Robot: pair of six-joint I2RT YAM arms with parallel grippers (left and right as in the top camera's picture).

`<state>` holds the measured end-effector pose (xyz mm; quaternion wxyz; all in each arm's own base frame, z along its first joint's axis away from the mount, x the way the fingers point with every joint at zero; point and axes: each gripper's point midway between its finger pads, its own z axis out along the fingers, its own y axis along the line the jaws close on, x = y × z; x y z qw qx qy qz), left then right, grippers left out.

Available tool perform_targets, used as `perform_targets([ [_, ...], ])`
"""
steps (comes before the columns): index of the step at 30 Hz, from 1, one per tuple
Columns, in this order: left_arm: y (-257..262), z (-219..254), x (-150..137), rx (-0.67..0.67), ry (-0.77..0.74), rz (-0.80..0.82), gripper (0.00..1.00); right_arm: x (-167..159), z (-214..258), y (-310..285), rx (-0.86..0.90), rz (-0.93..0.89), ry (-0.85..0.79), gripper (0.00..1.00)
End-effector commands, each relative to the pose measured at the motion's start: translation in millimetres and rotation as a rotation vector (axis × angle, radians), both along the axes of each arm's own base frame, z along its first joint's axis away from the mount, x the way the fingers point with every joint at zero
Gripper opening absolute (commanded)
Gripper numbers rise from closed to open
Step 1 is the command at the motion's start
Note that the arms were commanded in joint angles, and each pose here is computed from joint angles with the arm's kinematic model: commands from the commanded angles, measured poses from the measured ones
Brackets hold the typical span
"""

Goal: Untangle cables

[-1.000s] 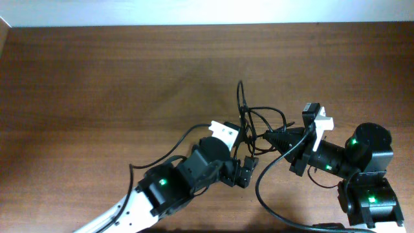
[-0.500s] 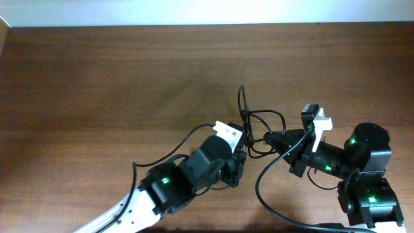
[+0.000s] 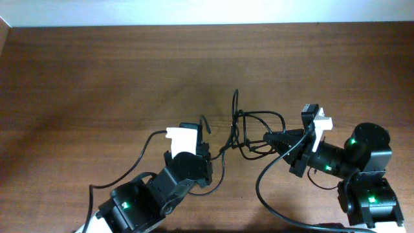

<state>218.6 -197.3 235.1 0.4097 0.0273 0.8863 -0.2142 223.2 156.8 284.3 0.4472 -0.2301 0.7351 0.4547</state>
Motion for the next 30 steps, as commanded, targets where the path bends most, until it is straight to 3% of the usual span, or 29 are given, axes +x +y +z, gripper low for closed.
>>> perform_targets([
  [1,1,4,-1,-0.055,0.027,0.036,0.14,-1,11,2,0.021,0.016,-0.033,0.04],
  [3,-8,1,-9,-0.075,0.066,-0.019,0.27,0,16,2,0.037,0.011,-0.036,0.04],
  [4,-11,-1,-12,-0.079,0.083,-0.039,0.38,1,17,2,0.043,0.009,-0.034,0.04],
  [6,-16,-8,-19,-0.075,0.127,-0.079,0.89,2,22,2,0.057,0.005,-0.038,0.04],
  [15,-15,-12,-20,-0.063,0.137,-0.078,1.00,-1,31,4,0.081,0.030,-0.060,0.04],
  [25,0,-7,-6,-0.016,0.063,0.011,0.99,-39,41,18,0.098,0.280,-0.168,0.04],
  [30,-1,0,-1,0.093,-0.038,-0.076,0.94,-54,51,21,0.113,0.378,-0.230,0.04],
])
